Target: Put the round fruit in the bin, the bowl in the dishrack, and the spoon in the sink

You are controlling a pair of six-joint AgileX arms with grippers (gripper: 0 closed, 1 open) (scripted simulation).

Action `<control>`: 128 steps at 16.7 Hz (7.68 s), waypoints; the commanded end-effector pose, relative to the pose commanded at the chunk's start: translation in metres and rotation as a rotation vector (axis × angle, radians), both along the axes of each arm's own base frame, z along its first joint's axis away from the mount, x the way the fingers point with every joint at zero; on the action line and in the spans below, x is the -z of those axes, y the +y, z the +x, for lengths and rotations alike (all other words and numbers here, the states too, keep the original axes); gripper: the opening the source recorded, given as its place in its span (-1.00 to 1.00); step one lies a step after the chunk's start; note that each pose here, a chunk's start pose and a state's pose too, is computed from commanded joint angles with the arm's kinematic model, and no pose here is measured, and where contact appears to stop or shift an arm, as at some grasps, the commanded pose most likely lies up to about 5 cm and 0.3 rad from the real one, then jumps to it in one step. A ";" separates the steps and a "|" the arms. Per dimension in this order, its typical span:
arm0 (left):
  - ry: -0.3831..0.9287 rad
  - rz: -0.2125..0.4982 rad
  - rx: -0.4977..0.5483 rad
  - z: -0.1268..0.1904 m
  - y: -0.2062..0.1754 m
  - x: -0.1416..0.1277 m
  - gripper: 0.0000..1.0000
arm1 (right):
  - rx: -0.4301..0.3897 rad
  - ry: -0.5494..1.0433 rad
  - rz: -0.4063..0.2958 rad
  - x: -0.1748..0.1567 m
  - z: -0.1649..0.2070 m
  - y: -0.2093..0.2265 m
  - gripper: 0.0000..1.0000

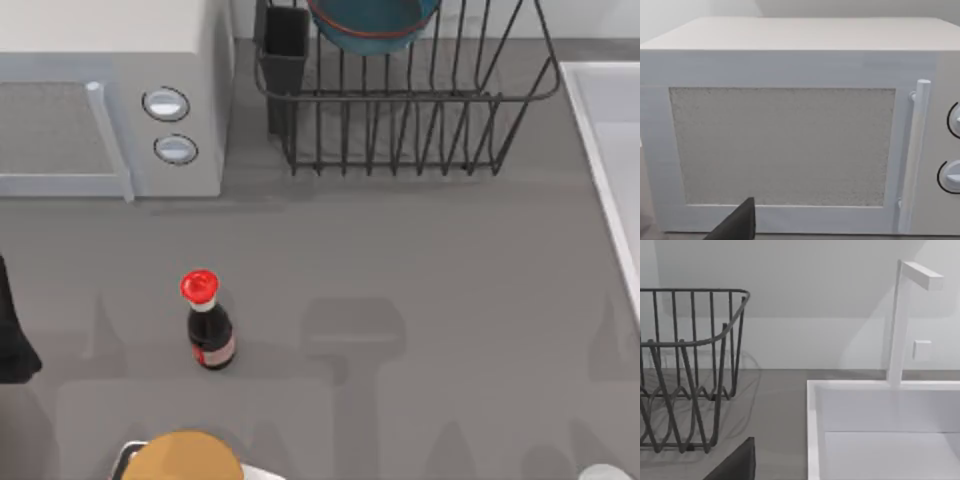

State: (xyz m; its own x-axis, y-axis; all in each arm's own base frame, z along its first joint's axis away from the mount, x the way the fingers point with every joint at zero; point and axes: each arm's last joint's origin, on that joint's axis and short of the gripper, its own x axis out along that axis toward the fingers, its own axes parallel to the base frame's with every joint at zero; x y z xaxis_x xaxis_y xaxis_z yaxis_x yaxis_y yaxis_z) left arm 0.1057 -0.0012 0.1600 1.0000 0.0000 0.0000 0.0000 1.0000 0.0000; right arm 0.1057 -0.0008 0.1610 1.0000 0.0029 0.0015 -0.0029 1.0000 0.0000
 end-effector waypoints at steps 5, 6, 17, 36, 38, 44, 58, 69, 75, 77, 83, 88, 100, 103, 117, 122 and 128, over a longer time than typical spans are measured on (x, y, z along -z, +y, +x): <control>0.000 0.000 0.000 0.000 0.000 0.000 1.00 | 0.030 0.118 -0.105 -0.013 0.002 -0.004 1.00; 0.000 0.000 0.000 0.000 0.000 0.000 1.00 | 0.039 0.178 -0.155 -0.018 0.004 -0.006 1.00; 0.000 0.000 0.000 0.000 0.000 0.000 1.00 | -0.334 1.238 -0.654 -0.036 0.073 -0.057 1.00; 0.000 0.000 0.000 0.000 0.000 0.000 1.00 | -0.666 1.457 -0.673 0.018 0.111 -0.091 1.00; 0.000 0.000 0.000 0.000 0.000 0.000 1.00 | -0.663 1.454 -0.675 0.041 0.110 -0.090 1.00; 0.000 0.000 0.000 0.000 0.000 0.000 1.00 | -0.669 1.460 -0.671 0.068 0.106 -0.089 1.00; 0.000 0.000 0.000 0.000 0.000 0.000 1.00 | -0.669 1.460 -0.671 0.068 0.106 -0.089 -0.81; 0.000 0.000 0.000 0.000 0.000 0.000 1.00 | -0.640 1.468 -0.641 0.046 0.105 -0.087 -1.00; 0.000 0.000 0.000 0.000 0.000 0.000 1.00 | -0.658 1.476 -0.638 -0.002 0.111 -0.090 -1.00; 0.000 0.000 0.000 0.000 0.000 0.000 1.00 | -0.665 1.486 -0.630 -0.024 0.109 -0.089 -1.00; 0.000 0.000 0.000 0.000 0.000 0.000 1.00 | -0.640 1.469 -0.641 -0.054 0.105 -0.087 -1.00; 0.000 0.000 0.000 0.000 0.000 0.000 1.00 | -0.657 1.483 -0.633 -0.056 0.118 -0.090 -1.00; 0.000 0.000 0.000 0.000 0.000 0.000 1.00 | -0.707 1.511 -0.641 -0.080 0.311 -0.105 -1.00; 0.000 0.000 0.000 0.000 0.000 0.000 1.00 | -0.686 1.492 -0.646 -0.071 0.351 -0.096 -1.00; 0.000 0.000 0.000 0.000 0.000 0.000 1.00 | -0.635 1.466 -0.636 -0.037 0.394 -0.067 -1.00; 0.000 0.000 0.000 0.000 0.000 0.000 1.00 | -0.620 1.438 -0.647 -0.034 0.397 -0.067 -1.00; 0.000 0.000 0.000 0.000 0.000 0.000 1.00 | -0.648 1.484 -0.632 0.008 0.396 -0.066 -1.00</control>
State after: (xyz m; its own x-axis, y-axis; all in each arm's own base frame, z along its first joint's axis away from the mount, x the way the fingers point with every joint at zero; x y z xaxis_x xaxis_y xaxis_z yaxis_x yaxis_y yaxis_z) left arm 0.1057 -0.0012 0.1600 1.0000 0.0000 0.0000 0.0000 1.0000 0.0000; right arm 0.5016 -0.0667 0.1534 -0.0134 0.0091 -0.9999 -0.7296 0.6837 0.0160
